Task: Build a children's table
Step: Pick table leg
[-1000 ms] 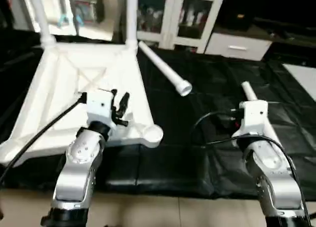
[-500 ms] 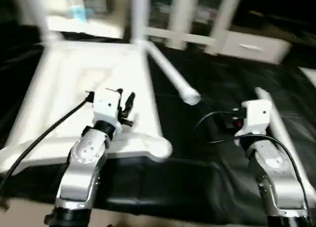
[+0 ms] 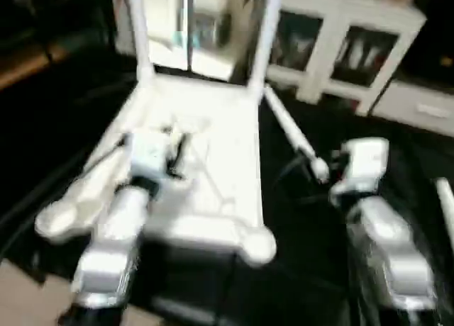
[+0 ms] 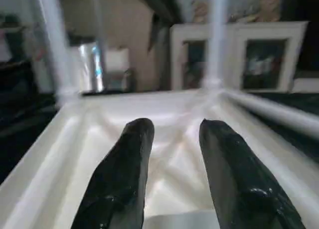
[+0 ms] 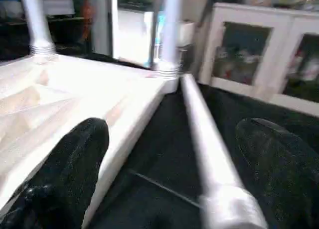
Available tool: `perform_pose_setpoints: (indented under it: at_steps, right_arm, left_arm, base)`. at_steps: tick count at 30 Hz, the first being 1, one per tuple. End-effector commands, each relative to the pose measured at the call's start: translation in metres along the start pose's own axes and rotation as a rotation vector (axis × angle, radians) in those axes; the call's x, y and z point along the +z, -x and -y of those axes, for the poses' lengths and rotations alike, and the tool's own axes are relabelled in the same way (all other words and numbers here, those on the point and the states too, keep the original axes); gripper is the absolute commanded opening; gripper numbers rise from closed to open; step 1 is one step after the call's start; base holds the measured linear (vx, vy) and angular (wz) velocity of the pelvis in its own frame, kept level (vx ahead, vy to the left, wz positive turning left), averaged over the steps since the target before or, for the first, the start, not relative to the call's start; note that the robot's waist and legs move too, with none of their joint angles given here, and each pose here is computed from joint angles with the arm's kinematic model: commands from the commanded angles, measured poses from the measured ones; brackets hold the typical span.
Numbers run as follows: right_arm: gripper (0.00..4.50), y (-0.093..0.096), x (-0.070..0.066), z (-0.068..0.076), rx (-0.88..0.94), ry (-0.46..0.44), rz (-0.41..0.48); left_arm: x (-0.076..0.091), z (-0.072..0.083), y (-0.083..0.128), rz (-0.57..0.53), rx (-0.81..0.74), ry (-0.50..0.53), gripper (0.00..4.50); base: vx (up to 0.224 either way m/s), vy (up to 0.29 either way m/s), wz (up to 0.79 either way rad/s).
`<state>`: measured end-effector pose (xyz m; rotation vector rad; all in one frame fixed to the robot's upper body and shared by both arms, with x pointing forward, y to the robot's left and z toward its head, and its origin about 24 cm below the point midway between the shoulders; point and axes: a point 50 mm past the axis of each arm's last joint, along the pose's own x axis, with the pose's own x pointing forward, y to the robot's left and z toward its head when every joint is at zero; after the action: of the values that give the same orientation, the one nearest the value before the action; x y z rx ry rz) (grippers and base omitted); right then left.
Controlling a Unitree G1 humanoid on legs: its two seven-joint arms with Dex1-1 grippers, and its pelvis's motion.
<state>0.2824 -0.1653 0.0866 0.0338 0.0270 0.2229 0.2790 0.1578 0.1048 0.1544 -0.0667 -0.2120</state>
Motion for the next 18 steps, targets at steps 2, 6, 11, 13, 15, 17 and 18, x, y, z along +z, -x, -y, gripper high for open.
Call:
perform_pose_setpoints:
  at_steps: [2,6,11,13,15,17,18]
  right_arm:
    - [4.50,0.002,0.000,0.016,-0.055,0.015,-0.030]
    - [4.50,-0.008,0.003,0.022,-0.076,0.008,-0.053]
    - [4.50,-0.039,0.007,0.026,-0.048,0.022,-0.127]
    - [4.50,-0.053,0.009,0.027,-0.039,0.030,-0.147]
    - [4.50,-0.067,0.010,0.028,-0.031,0.030,-0.165]
    - [4.50,-0.079,0.010,0.029,-0.039,0.026,-0.183]
    - [4.50,-0.082,0.010,0.029,-0.035,0.026,-0.189]
  left_arm:
    - [0.001,0.015,0.000,-0.002,-0.115,0.001,1.84]
    - [0.000,0.018,0.002,-0.021,-0.200,-0.025,1.84]
    - [0.003,0.014,-0.001,-0.031,-0.271,-0.034,1.84]
    - [0.005,0.011,-0.001,-0.035,-0.281,-0.026,1.84]
    - [0.008,0.011,-0.002,-0.035,-0.302,-0.022,1.84]
    - [0.011,0.014,-0.001,-0.034,-0.354,0.005,1.84]
    - [0.013,0.016,0.000,-0.033,-0.377,0.012,1.84]
  base:
    - [-0.052,0.029,-0.09]
    - [-0.076,0.013,-0.04]
    - [-0.102,0.013,-0.04]
    - [-0.089,-0.010,0.05]
    - [-0.064,-0.003,0.00]
    - [-0.027,0.001,-0.01]
    - [0.000,0.000,0.00]
